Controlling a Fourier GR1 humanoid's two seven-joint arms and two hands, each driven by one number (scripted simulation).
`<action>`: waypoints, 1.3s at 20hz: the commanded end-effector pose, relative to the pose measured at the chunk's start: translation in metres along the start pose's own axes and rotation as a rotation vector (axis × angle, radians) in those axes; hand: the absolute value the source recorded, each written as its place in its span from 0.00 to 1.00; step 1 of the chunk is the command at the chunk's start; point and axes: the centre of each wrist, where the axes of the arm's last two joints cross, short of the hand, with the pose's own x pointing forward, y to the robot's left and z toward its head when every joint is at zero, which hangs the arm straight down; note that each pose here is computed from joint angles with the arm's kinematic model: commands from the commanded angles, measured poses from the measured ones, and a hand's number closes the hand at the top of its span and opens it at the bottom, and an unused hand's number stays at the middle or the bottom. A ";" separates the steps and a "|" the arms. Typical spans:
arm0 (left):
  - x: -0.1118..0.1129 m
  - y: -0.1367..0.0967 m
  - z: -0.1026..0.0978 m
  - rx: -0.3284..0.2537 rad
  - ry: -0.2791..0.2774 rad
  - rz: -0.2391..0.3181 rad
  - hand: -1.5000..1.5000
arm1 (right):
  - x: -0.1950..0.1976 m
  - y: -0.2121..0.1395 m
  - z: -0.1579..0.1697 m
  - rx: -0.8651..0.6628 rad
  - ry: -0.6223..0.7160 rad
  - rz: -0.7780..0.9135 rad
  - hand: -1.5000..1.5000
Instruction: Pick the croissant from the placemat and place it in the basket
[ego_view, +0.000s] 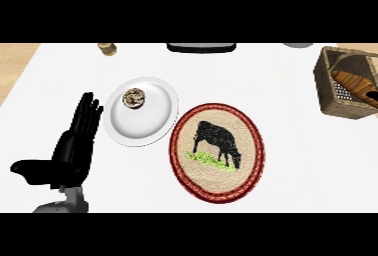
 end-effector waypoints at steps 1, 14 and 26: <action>0.010 0.001 0.008 -0.001 -0.015 -0.004 0.50 | -0.020 -0.007 -0.001 -0.006 -0.021 -0.042 0.00; 0.010 0.012 0.012 0.026 -0.001 -0.035 0.50 | 0.000 -0.032 -0.001 -0.315 -0.100 -0.184 0.00; 0.003 0.016 0.011 0.011 -0.004 0.003 0.50 | -0.052 -0.157 0.019 -0.478 0.028 -0.369 0.00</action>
